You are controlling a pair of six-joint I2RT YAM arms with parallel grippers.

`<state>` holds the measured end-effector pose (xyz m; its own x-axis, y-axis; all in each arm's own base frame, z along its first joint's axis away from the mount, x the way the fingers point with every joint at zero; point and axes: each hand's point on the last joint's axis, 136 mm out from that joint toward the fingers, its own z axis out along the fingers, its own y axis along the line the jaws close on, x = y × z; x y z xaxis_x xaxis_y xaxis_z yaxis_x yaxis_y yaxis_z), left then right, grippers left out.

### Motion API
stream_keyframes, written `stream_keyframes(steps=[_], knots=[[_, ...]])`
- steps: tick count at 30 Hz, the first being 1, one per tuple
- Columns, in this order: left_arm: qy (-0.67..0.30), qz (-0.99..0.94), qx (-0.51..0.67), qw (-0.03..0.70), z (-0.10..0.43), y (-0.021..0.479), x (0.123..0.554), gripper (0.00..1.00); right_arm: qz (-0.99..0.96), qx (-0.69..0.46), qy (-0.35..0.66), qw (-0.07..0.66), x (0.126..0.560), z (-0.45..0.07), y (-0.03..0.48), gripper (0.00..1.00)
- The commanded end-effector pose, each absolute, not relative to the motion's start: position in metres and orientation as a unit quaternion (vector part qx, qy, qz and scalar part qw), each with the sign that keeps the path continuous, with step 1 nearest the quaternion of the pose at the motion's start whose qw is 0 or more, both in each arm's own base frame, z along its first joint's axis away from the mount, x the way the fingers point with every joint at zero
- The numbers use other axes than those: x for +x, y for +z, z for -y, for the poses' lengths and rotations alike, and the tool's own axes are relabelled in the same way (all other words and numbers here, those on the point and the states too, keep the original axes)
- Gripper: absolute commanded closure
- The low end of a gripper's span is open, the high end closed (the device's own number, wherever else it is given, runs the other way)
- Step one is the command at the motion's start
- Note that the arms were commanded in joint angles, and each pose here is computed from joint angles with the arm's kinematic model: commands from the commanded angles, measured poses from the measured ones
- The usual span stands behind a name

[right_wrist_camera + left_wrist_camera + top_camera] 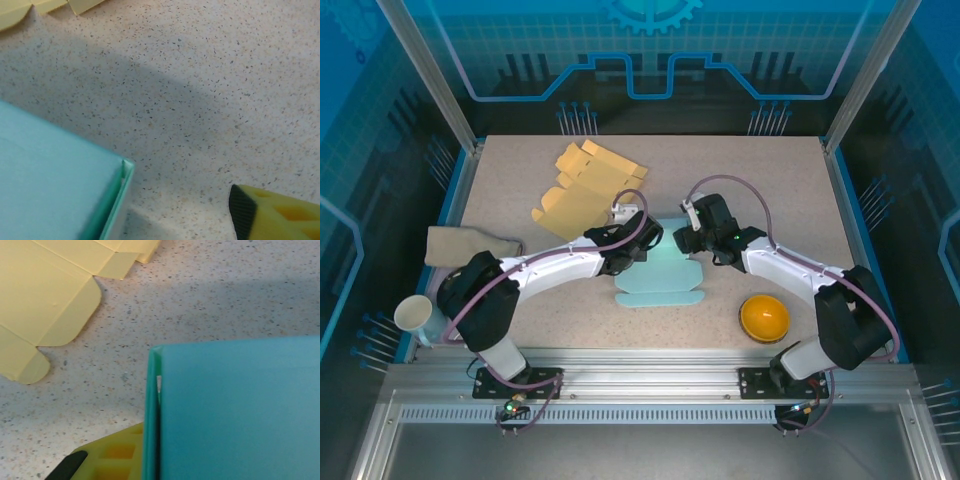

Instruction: Fold the paper box

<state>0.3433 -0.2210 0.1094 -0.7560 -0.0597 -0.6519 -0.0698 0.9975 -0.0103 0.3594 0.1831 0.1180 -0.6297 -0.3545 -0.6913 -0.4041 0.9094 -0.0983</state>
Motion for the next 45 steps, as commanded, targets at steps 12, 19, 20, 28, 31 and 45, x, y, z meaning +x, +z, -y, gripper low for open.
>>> stream_keyframes(steps=[12, 19, 20, 28, 31, 45], knots=[[0.078, -0.939, -0.038, 0.333, 0.193, 0.097, 0.343, 0.84, -0.911, -0.207, 0.080, 0.348, 0.344, -0.195, 0.132, 0.21], [0.077, -0.940, -0.043, 0.330, 0.192, 0.096, 0.346, 0.84, -0.923, -0.155, 0.119, 0.332, 0.337, -0.203, 0.132, 0.21], [0.076, -0.941, -0.044, 0.328, 0.192, 0.095, 0.347, 0.84, -0.923, -0.152, 0.129, 0.329, 0.336, -0.206, 0.131, 0.22], [0.071, -0.946, -0.049, 0.314, 0.191, 0.088, 0.349, 0.84, -0.934, -0.158, 0.125, 0.297, 0.332, -0.226, 0.100, 0.23], [0.069, -0.946, -0.049, 0.312, 0.191, 0.089, 0.349, 0.84, -0.937, -0.150, 0.105, 0.297, 0.341, -0.227, 0.089, 0.24], [0.065, -0.951, -0.051, 0.297, 0.188, 0.079, 0.346, 0.83, -0.941, -0.124, -0.013, 0.315, 0.372, -0.201, 0.060, 0.31]])
